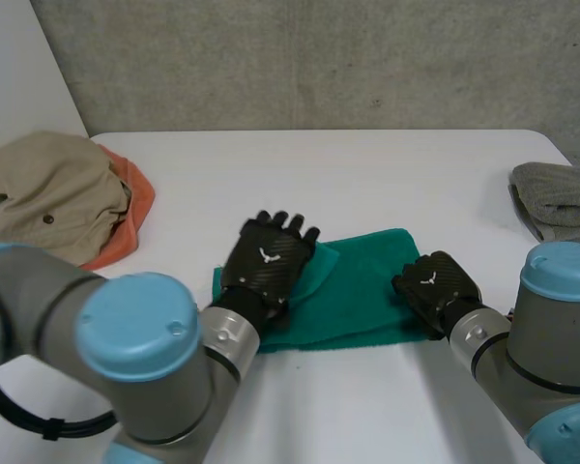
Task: Fold the laundry.
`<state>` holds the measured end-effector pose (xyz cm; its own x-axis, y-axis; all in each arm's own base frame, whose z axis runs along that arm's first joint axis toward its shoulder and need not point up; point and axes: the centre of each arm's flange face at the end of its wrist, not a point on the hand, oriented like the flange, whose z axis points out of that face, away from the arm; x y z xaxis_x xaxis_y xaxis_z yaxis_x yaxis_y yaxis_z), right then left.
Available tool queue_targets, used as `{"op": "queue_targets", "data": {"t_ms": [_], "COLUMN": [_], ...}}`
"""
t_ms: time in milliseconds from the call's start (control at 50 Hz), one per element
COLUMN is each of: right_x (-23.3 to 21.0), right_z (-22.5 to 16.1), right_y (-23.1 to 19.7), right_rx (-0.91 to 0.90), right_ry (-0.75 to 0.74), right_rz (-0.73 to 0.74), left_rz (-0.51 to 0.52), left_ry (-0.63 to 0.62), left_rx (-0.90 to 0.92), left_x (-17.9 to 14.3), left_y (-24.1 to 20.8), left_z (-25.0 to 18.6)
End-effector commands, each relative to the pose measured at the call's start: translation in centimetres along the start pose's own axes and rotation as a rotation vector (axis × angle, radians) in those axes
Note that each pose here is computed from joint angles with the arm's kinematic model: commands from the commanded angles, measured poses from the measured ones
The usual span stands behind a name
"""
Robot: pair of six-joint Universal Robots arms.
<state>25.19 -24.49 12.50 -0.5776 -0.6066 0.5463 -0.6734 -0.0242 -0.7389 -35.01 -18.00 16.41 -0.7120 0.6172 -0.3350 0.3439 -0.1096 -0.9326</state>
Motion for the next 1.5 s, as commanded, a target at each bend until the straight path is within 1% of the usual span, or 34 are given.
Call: {"op": "queue_targets", "data": {"t_ms": [20, 60, 80, 120, 160, 260, 360, 420, 440, 500, 520, 560, 580, 620, 640, 680, 720, 760, 820, 860, 880, 920, 940, 960, 1000, 1020, 1060, 1100, 1180, 1220, 1300, 1380, 1460, 1500], "right_x": [0.0, 0.0, 0.0, -0.1, 0.0, 0.3, 1.5, 1.8, 1.2, -0.9, -2.4, -3.9, -5.7, -7.8, -9.9, -11.4, -13.7, -14.6, -14.7, -13.9, -13.0, -11.7, -10.2, -9.2, -6.7, -4.3, -3.1, -1.6, -0.7, -0.6, -1.4, -2.6, -3.9, -4.6], "right_z": [-0.2, -0.3, -0.3, -0.4, -0.4, -0.3, 0.4, 0.7, 0.6, 0.1, -0.4, -0.8, -0.8, -0.9, -1.0, -1.1, -1.2, -0.9, -0.6, -0.4, -0.3, -0.4, -0.8, -0.9, -0.9, -1.1, -1.5, -1.7, -1.0, -0.2, 2.0, 3.7, 4.9, 5.4], "right_y": [0.6, 0.6, 0.6, 0.7, 0.7, 0.0, -1.9, -3.3, -4.9, -7.8, -9.6, -11.0, -11.9, -12.3, -12.5, -12.4, -11.8, -11.5, -11.4, -11.7, -12.3, -13.0, -13.6, -13.9, -14.2, -14.3, -14.2, -13.7, -12.4, -11.7, -10.2, -8.9, -7.5, -6.7], "right_rx": [-0.02, -0.02, -0.021, -0.023, -0.022, 0.001, 0.055, 0.088, 0.138, 0.241, 0.31, 0.372, 0.434, 0.499, 0.568, 0.615, 0.661, 0.668, 0.634, 0.601, 0.571, 0.541, 0.523, 0.515, 0.502, 0.49, 0.473, 0.425, 0.331, 0.288, 0.178, 0.085, 0.006, -0.024], "right_ry": [-0.004, -0.006, -0.005, -0.007, -0.006, 0.006, 0.063, 0.091, 0.089, 0.065, 0.046, 0.022, -0.018, -0.086, -0.166, -0.237, -0.35, -0.385, -0.391, -0.37, -0.345, -0.314, -0.289, -0.273, -0.232, -0.205, -0.205, -0.205, -0.211, -0.209, -0.233, -0.273, -0.31, -0.318], "right_rz": [0.01, 0.01, 0.009, -0.001, -0.004, -0.034, -0.126, -0.185, -0.231, -0.306, -0.348, -0.383, -0.415, -0.439, -0.461, -0.474, -0.468, -0.463, -0.395, -0.316, -0.215, -0.087, 0.043, 0.112, 0.25, 0.37, 0.451, 0.549, 0.61, 0.619, 0.641, 0.644, 0.634, 0.595], "left_rz": [0.012, 0.011, 0.006, 0.003, 0.003, -0.001, 0.002, -0.002, -0.004, -0.008, -0.009, -0.014, -0.015, -0.022, -0.025, -0.032, -0.038, -0.04, -0.041, -0.038, -0.037, -0.037, -0.038, -0.038, -0.044, -0.049, -0.067, -0.084, -0.122, -0.131, -0.122, -0.105, -0.073, -0.054], "left_ry": [-0.088, -0.167, -0.252, -0.311, -0.34, -0.325, -0.274, -0.261, -0.26, -0.274, -0.279, -0.308, -0.318, -0.354, -0.372, -0.418, -0.44, -0.457, -0.46, -0.457, -0.453, -0.44, -0.432, -0.417, -0.356, -0.327, -0.257, -0.216, -0.131, -0.103, -0.093, -0.094, -0.145, -0.162], "left_rx": [-0.072, -0.098, -0.124, -0.146, -0.172, -0.194, -0.199, -0.165, -0.157, -0.138, -0.131, -0.11, -0.104, -0.101, -0.103, -0.099, -0.096, -0.099, -0.097, -0.092, -0.089, -0.071, -0.059, -0.047, 0.0, 0.018, 0.061, 0.08, 0.089, 0.063, -0.016, -0.151, -0.273, -0.316], "left_x": [-0.6, -2.3, -4.3, -5.8, -6.8, -6.8, -5.8, -5.5, -5.5, -6.0, -6.1, -7.0, -7.4, -8.6, -9.2, -10.8, -11.6, -12.2, -12.4, -12.3, -12.2, -12.1, -12.1, -11.9, -10.9, -10.3, -8.7, -7.7, -5.2, -4.3, -3.7, -3.4, -4.5, -4.9], "left_y": [2.7, 3.3, 3.8, 4.2, 4.8, 4.9, 4.6, 3.3, 2.9, 2.1, 1.8, 1.0, 0.8, 0.6, 0.6, 0.4, 0.3, 0.4, 0.4, 0.3, 0.3, -0.1, -0.3, -0.6, -1.6, -2.0, -3.0, -3.4, -3.4, -2.6, -0.6, 1.8, 3.9, 4.7], "left_z": [2.9, 3.4, 3.9, 4.1, 3.9, 2.5, 0.5, -0.6, -0.8, -1.4, -1.6, -2.0, -2.1, -2.3, -2.4, -2.6, -2.6, -2.6, -2.6, -2.5, -2.5, -2.2, -2.0, -1.9, -1.6, -1.5, -1.4, -1.3, -0.9, -0.3, 0.6, 0.6, 0.7, 0.8]}}
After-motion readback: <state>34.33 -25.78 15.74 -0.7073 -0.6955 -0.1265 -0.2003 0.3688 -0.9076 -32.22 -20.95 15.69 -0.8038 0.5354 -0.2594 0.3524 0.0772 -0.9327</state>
